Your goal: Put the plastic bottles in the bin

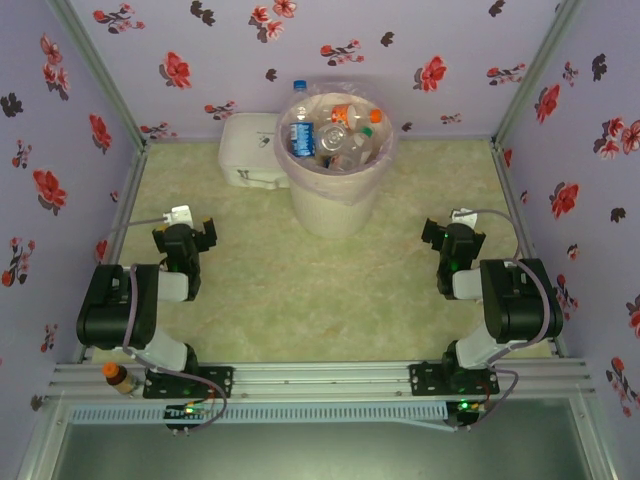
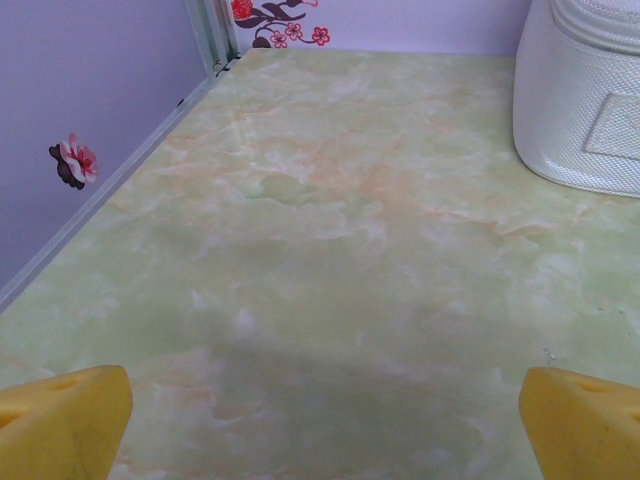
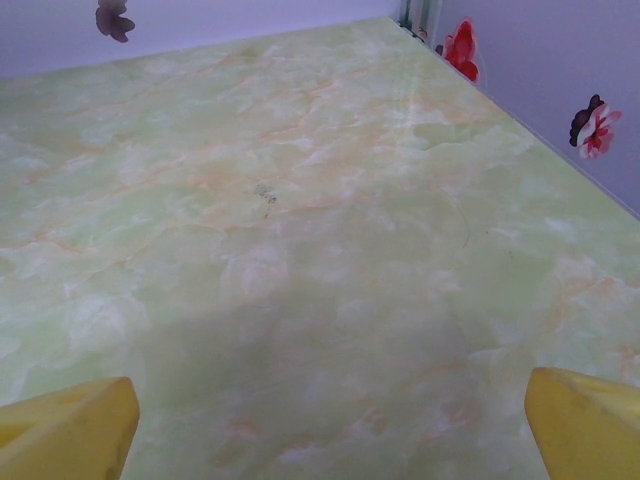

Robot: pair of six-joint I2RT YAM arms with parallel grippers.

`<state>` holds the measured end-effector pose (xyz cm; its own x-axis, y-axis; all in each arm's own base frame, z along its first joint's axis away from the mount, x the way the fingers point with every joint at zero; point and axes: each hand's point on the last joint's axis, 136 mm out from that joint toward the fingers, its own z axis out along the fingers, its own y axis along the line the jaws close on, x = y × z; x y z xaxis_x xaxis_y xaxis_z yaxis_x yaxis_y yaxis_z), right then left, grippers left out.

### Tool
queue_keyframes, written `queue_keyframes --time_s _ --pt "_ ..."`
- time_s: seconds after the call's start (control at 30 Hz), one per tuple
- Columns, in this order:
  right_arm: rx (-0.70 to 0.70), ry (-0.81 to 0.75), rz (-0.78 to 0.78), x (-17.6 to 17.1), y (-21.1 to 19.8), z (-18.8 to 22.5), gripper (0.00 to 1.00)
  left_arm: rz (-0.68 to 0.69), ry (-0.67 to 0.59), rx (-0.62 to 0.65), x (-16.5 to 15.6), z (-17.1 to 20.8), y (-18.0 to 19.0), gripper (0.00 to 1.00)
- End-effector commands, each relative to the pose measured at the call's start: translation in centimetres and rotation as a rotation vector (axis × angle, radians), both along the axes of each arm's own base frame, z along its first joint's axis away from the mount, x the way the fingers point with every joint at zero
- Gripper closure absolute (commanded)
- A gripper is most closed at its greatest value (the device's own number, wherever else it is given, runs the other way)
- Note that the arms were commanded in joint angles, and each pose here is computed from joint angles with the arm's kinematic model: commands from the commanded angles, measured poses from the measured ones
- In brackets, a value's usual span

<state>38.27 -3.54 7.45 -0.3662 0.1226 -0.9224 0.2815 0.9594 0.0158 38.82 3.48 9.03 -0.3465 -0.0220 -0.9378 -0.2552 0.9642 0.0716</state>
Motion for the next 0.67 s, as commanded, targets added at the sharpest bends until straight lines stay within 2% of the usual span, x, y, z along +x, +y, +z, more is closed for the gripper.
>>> queue_keyframes --time_s 0.0,0.63 --pt "-0.013 -0.058 -0.022 0.57 -0.3 1.56 0.01 -0.002 -0.036 0.011 0.4 0.86 0.22 0.0" --pt "-0.015 -0.053 -0.02 0.59 -0.29 1.5 0.01 0.006 -0.039 0.01 0.34 0.89 0.35 0.0"
